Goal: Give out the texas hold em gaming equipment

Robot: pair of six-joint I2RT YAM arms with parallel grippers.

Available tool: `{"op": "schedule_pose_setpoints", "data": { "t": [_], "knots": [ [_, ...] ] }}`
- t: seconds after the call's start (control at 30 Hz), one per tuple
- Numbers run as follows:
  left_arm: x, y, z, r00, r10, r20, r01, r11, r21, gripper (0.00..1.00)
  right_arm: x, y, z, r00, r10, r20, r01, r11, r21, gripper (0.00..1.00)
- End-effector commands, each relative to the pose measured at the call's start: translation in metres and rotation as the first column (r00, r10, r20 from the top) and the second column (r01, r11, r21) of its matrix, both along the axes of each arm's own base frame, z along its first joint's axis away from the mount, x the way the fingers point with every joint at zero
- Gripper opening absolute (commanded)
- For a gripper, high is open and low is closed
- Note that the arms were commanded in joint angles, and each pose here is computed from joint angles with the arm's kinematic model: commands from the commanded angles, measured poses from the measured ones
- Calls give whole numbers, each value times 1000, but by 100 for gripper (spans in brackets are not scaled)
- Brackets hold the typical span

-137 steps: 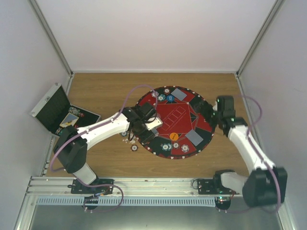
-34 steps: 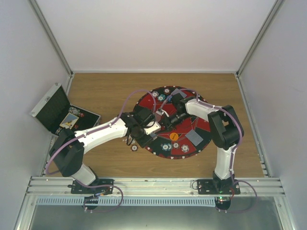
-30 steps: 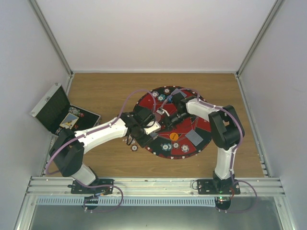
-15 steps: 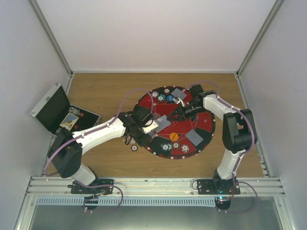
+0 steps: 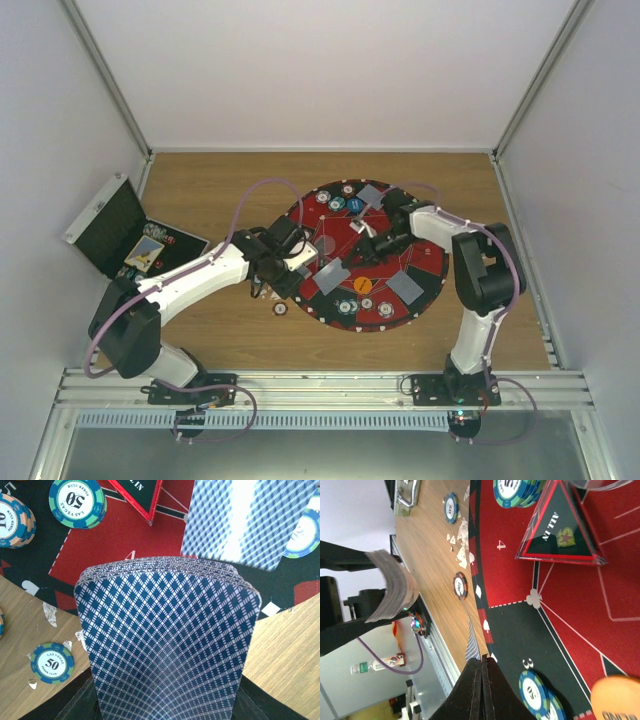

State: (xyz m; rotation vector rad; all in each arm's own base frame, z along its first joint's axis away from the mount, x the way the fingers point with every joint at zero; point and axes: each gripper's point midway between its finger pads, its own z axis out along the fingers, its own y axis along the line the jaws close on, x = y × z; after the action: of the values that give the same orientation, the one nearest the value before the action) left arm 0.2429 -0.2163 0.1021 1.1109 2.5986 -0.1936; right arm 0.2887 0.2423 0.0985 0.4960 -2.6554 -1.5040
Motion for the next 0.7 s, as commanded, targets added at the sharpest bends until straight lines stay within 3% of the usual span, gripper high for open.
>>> {"op": "schedule_pose_setpoints", "data": {
  "t": [0.0, 0.27, 0.67],
  "knots": [
    [9, -4, 15, 999, 11, 43, -9, 999, -33, 53, -4, 20, -23, 999, 42, -1, -42, 999, -21, 1],
    [10, -6, 18, 999, 3, 48, -1, 999, -41, 53, -7, 15, -66, 999, 28, -34, -32, 992, -118, 1],
    [8, -7, 19, 999, -4, 37, 6, 999, -46, 53, 5, 19, -82, 997, -57, -59, 49, 991, -123, 1]
  ]
}}
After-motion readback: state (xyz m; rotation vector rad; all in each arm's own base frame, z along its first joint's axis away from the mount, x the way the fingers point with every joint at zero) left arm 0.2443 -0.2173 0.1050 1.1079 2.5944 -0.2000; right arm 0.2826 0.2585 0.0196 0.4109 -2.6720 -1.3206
